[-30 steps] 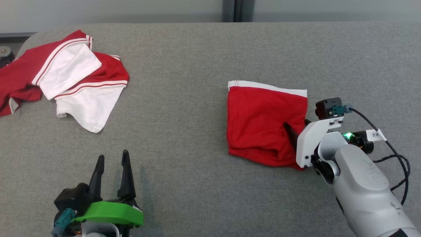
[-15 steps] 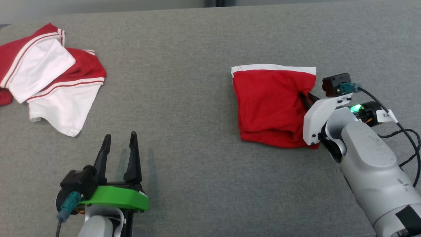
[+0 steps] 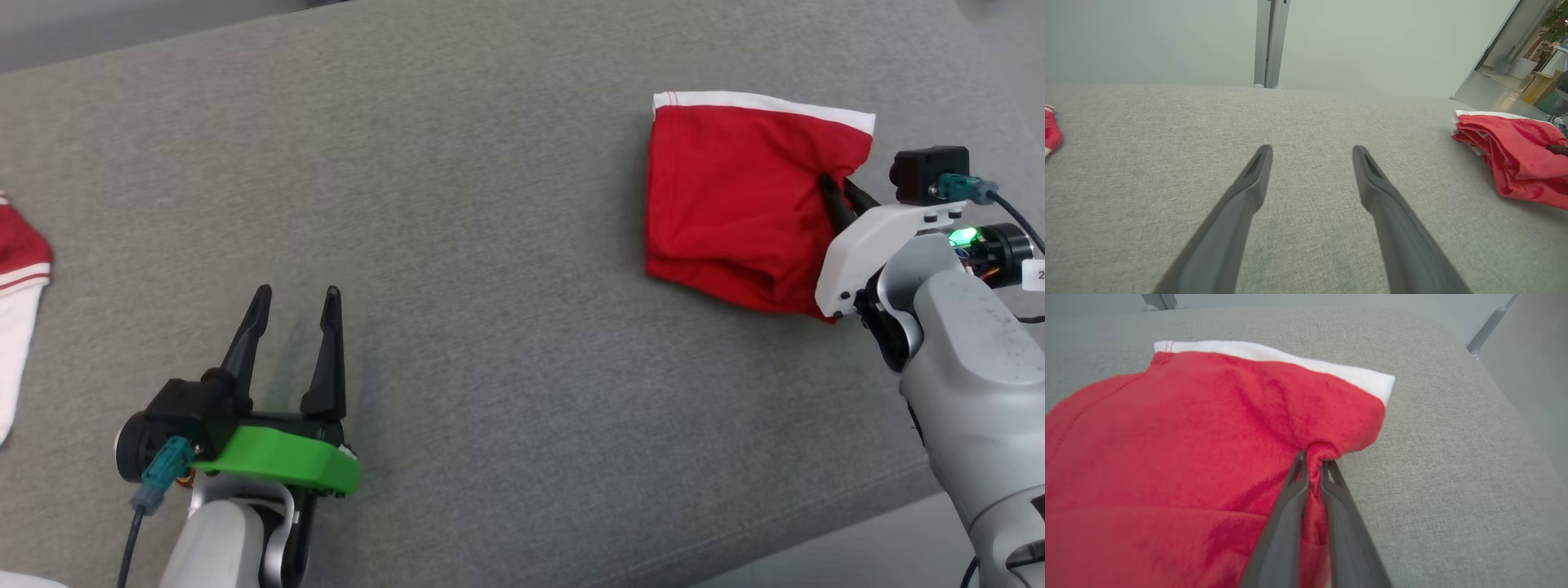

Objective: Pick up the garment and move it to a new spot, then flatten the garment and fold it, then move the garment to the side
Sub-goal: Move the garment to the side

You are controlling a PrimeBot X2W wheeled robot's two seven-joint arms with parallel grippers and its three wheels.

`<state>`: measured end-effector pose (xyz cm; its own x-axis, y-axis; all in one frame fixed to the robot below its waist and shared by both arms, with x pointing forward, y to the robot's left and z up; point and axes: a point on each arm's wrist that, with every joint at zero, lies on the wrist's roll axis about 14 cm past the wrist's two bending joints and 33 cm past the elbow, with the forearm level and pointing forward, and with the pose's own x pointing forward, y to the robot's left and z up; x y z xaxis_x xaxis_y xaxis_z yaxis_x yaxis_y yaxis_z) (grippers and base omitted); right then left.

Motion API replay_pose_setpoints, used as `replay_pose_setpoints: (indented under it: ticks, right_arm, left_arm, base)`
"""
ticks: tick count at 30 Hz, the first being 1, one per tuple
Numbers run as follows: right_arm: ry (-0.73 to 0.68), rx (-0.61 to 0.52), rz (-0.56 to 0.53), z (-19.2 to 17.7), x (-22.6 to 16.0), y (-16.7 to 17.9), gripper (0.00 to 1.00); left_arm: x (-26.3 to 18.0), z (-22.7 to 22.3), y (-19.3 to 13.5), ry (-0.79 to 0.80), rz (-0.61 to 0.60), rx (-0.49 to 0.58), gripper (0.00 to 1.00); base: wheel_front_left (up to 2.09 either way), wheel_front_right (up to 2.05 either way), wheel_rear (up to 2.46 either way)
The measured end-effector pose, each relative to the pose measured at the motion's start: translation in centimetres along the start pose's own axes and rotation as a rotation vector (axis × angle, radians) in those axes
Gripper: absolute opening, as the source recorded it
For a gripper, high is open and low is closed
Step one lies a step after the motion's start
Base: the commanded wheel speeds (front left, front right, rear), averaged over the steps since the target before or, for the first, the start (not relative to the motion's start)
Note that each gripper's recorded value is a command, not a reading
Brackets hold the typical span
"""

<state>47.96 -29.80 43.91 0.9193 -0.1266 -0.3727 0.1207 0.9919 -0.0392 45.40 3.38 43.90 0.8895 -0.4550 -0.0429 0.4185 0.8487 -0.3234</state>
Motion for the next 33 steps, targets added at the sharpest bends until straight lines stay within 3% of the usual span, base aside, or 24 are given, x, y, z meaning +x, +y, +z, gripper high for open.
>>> replay_pose_setpoints:
  ticks: [8, 13, 19, 25, 33]
  right_arm:
    - [-0.012, 0.049, -0.160, -1.5, -3.2, -5.8, 0.00]
    - [-0.018, 0.043, -0.217, -1.4, -3.6, -8.0, 0.00]
    - [-0.058, -0.023, -0.218, 1.4, -1.4, -8.8, 0.00]
    - [-0.093, -0.123, -0.213, 5.1, 2.3, -9.6, 0.00]
    - [-0.075, -0.191, -0.249, 6.0, 5.9, -11.6, 0.00]
  left_arm:
    - [3.3, -2.3, -5.5, 0.065, -0.188, -0.021, 1.00]
    - [4.3, -3.1, -7.1, 0.081, -0.243, -0.045, 1.00]
    - [4.9, -2.7, -5.7, 0.062, -0.219, -0.039, 1.00]
    - [4.8, -1.7, -2.4, 0.030, -0.138, -0.018, 1.00]
    - [3.7, -2.2, 1.2, 0.031, -0.044, -0.015, 1.00]
  base:
    - [0.00, 0.00, 0.00]
    - [0.00, 0.00, 0.00]
    - [0.00, 0.00, 0.00]
    - [0.00, 0.00, 0.00]
    - [0.00, 0.00, 0.00]
